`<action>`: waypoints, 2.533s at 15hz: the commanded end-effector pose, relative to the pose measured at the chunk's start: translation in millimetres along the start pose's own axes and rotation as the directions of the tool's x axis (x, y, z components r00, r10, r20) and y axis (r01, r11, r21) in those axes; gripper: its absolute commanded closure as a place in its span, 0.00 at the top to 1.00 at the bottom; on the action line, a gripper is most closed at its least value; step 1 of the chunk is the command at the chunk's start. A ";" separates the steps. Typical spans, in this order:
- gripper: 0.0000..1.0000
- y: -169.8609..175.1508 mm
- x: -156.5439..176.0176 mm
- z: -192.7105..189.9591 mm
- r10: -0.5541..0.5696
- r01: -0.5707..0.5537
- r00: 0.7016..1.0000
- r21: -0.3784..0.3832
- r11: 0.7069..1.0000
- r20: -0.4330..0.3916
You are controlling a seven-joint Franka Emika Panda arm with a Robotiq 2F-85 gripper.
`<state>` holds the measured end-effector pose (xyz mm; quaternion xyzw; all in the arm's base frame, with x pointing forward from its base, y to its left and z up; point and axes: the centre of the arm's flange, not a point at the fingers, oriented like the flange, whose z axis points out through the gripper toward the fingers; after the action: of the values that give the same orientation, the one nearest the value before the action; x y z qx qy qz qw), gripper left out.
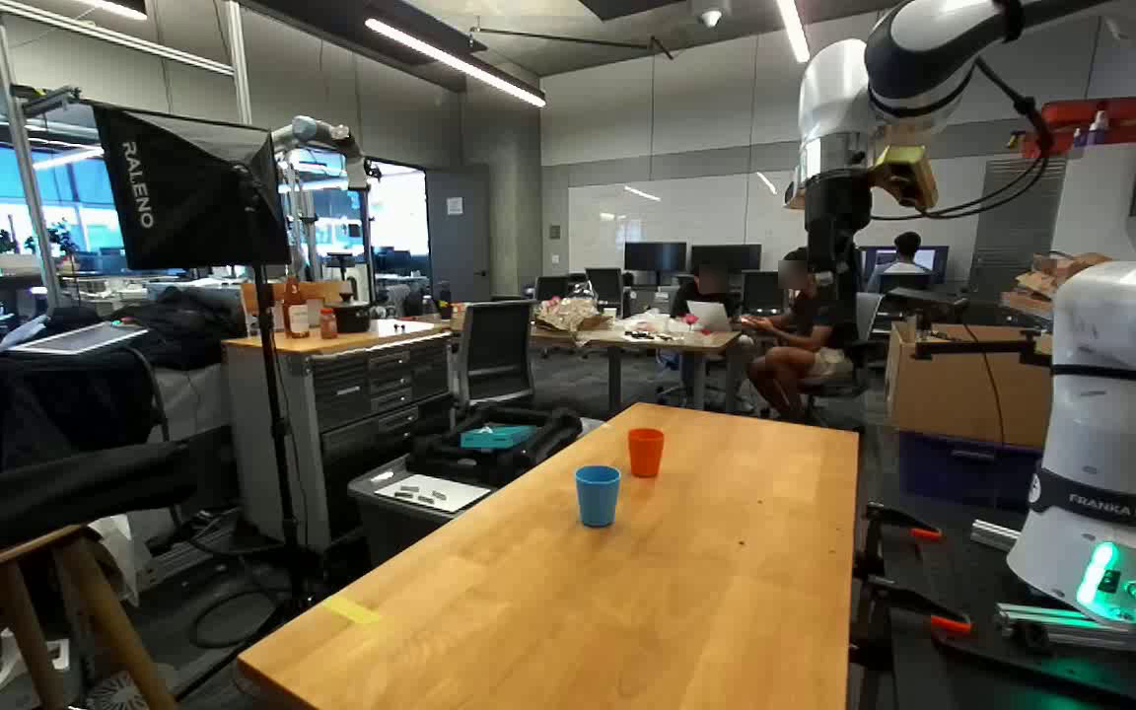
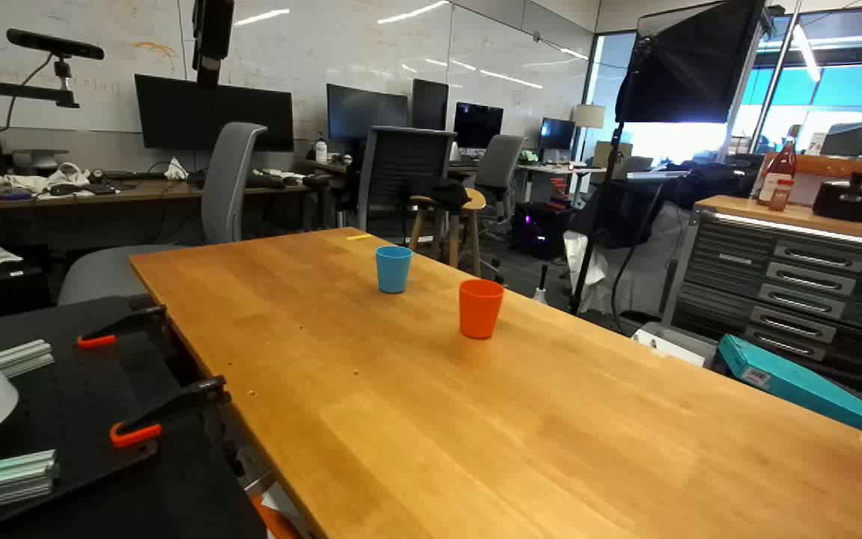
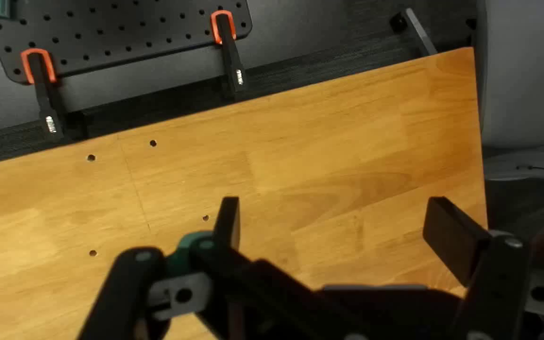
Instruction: Put the blue cup into the orange cup
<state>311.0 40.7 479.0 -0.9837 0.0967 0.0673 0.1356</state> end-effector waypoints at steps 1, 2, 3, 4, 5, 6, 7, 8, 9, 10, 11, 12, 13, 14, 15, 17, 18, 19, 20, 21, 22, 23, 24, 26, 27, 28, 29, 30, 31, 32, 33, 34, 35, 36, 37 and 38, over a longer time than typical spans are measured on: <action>1.00 -0.3 0.1 -0.9 -0.001 0.001 1.000 0.001 1.000 -0.002; 1.00 -0.7 0.1 -2.2 -0.001 0.001 1.000 0.001 1.000 -0.005; 1.00 -0.8 0.0 -2.7 -0.002 0.002 1.000 0.002 1.000 -0.007; 1.00 -0.8 -0.1 -2.8 -0.002 0.002 1.000 0.002 1.000 -0.007; 1.00 -0.8 -0.1 -2.8 -0.002 0.002 1.000 0.002 1.000 -0.007; 1.00 -0.8 -0.1 -2.8 -0.002 0.002 1.000 0.002 1.000 -0.007; 1.00 -0.8 -0.1 -2.8 -0.002 0.002 1.000 0.002 1.000 -0.007; 1.00 -3.1 12.0 -3.9 -0.005 0.006 1.000 0.018 1.000 -0.020; 1.00 -5.2 25.0 -7.3 -0.002 0.002 1.000 0.027 1.000 -0.005; 1.00 -10.3 48.9 -10.9 0.013 -0.012 1.000 0.067 0.998 -0.018; 1.00 -15.0 70.4 -11.7 0.028 -0.025 0.999 0.090 0.996 -0.034; 1.00 -21.7 93.6 -10.2 0.044 -0.037 0.997 0.114 0.993 -0.059; 1.00 -25.9 108.5 -9.8 0.059 -0.049 0.996 0.131 0.990 -0.072; 1.00 -30.6 125.1 -4.3 0.077 -0.064 0.994 0.150 0.987 -0.082; 1.00 -35.5 142.5 -0.9 0.096 -0.080 0.991 0.166 0.983 -0.090; 1.00 -45.7 178.1 9.5 0.117 -0.103 0.990 0.158 0.982 -0.080; 1.00 -50.0 195.5 15.4 0.124 -0.113 0.990 0.147 0.983 -0.071; 1.00 -54.5 212.3 23.0 0.123 -0.113 0.991 0.138 0.984 -0.060; 1.00 -59.8 228.8 29.3 0.113 -0.109 0.993 0.100 0.989 -0.027; 1.00 -66.1 244.8 36.9 0.093 -0.092 0.996 0.064 0.994 -0.006; 1.00 -74.2 259.1 45.2 0.076 -0.076 0.997 0.037 0.996 0.017; 1.00 -79.4 275.6 51.8 0.053 -0.054 0.998 0.006 0.999 0.018; 1.00 -86.0 290.4 56.9 0.022 -0.022 1.000 -0.039 0.999 0.007; 1.00 -98.6 319.5 66.3 -0.066 0.059 0.997 -0.138 0.989 -0.045; 1.00 -104.4 326.1 73.3 -0.099 0.088 0.994 -0.176 0.980 -0.053; 1.00 -108.9 335.1 76.2 -0.130 0.113 0.989 -0.215 0.970 -0.068; 1.00 -113.3 342.7 82.0 -0.152 0.131 0.986 -0.235 0.963 -0.071; 1.00 -115.0 347.8 90.3 -0.163 0.140 0.983 -0.231 0.963 -0.082; 1.00 -115.8 351.5 101.8 -0.169 0.146 0.981 -0.221 0.964 -0.090; 1.00 -114.6 353.3 116.2 -0.163 0.142 0.983 -0.214 0.967 -0.085; 1.00 -112.3 354.4 130.0 -0.158 0.139 0.984 -0.211 0.968 -0.079; 1.00 -108.3 354.3 146.4 -0.155 0.138 0.986 -0.211 0.968 -0.067; 1.00 -105.6 354.5 158.2 -0.154 0.138 0.986 -0.213 0.967 -0.059; 1.00 -101.6 355.1 171.6 -0.148 0.135 0.988 -0.214 0.968 -0.048; 1.00 -98.9 356.0 182.0 -0.145 0.134 0.989 -0.216 0.967 -0.040; 1.00 -94.4 355.8 191.3 -0.141 0.130 0.989 -0.219 0.967 -0.034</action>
<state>648.7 118.9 287.5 -0.9983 0.0214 0.0450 0.0316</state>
